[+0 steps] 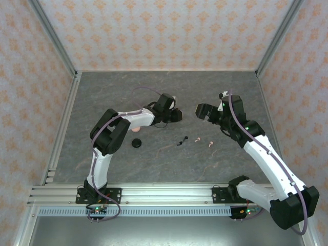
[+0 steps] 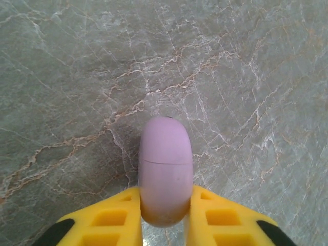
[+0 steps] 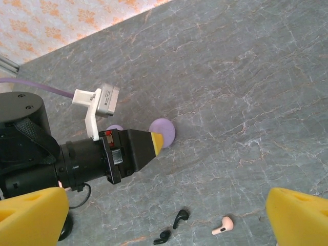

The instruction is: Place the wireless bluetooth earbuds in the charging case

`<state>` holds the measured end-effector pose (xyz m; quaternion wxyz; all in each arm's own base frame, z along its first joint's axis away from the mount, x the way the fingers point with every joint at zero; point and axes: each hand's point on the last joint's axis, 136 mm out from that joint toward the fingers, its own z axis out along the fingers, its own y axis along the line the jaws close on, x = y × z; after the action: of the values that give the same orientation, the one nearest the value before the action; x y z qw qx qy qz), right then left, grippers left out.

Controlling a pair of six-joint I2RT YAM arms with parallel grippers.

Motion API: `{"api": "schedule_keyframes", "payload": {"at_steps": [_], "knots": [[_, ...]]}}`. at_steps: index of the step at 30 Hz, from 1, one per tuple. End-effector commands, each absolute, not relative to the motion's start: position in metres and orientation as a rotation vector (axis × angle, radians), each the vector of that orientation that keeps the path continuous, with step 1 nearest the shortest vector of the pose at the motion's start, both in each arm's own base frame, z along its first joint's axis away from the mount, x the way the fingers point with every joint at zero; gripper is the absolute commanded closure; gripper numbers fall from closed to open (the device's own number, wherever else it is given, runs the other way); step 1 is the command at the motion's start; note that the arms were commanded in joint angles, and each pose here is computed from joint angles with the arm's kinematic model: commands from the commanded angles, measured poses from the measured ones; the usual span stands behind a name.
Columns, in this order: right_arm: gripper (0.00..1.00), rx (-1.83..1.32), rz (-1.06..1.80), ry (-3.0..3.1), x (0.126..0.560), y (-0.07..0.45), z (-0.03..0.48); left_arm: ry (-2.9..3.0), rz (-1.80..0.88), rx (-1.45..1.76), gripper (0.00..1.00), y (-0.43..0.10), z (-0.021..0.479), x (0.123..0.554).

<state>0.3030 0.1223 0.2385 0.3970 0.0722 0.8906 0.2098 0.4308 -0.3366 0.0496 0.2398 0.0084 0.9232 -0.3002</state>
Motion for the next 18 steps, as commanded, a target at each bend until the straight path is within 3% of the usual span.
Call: {"api": "schedule_keyframes", "payload": {"at_steps": [1,3,8,18], "knots": [[0.01,0.17,0.507,2.247,0.301,0.117,0.244,2.559,-0.73,-0.005,0.62,-0.323,0.046,0.435],[0.01,0.173,0.518,2.245,0.301,0.118,0.245,2.561,-0.689,-0.005,0.52,-0.317,0.047,0.434],[0.01,0.17,0.533,2.237,0.302,0.12,0.25,2.507,-0.632,0.005,0.43,-0.304,0.071,0.437],[0.01,0.012,0.596,2.308,0.29,0.143,0.248,2.31,-0.61,0.017,0.37,-0.257,0.174,0.434]]}}
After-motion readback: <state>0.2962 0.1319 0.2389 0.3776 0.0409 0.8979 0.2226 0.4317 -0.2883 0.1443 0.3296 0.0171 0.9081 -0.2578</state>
